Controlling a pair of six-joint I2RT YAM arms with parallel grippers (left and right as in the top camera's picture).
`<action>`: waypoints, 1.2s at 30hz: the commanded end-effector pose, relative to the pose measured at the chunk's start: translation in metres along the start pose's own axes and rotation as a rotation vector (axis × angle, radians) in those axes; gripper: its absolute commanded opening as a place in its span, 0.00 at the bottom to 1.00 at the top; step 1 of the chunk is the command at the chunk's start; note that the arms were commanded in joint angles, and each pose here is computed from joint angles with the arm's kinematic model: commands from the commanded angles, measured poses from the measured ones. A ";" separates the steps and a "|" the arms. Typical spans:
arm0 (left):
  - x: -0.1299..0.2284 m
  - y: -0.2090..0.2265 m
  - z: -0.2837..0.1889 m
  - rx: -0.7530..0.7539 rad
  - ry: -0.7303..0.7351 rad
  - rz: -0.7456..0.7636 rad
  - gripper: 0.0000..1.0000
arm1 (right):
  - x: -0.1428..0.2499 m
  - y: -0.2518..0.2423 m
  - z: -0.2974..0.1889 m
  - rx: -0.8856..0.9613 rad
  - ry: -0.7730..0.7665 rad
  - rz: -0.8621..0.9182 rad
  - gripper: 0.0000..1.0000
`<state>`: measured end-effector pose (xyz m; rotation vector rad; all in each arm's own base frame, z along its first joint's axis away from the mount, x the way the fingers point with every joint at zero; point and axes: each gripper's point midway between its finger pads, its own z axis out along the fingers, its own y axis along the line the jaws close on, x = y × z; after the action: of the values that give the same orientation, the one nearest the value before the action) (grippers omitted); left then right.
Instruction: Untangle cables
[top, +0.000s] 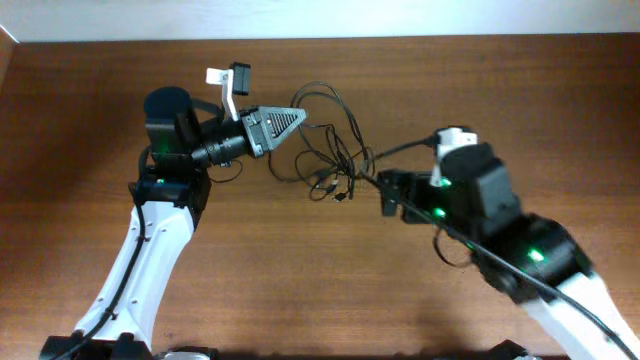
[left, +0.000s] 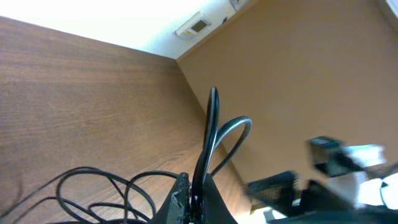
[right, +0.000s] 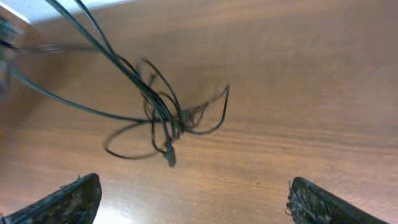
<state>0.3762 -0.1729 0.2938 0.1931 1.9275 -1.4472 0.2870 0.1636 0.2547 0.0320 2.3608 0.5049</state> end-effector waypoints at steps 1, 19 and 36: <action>-0.010 -0.004 -0.004 -0.015 -0.039 -0.071 0.00 | 0.018 0.013 0.033 -0.043 0.086 0.010 0.88; -0.012 -0.032 -0.012 0.043 -0.039 -0.112 0.00 | -0.022 -0.025 0.137 0.270 -0.155 0.060 0.52; 0.034 0.019 0.004 -0.237 0.035 -0.147 0.99 | -0.060 0.050 -0.001 -0.196 -0.195 -0.093 0.04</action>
<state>0.3847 -0.1423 0.2263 -0.2835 2.2220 -1.0764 0.3071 0.2080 0.3393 -0.1596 2.0325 0.7779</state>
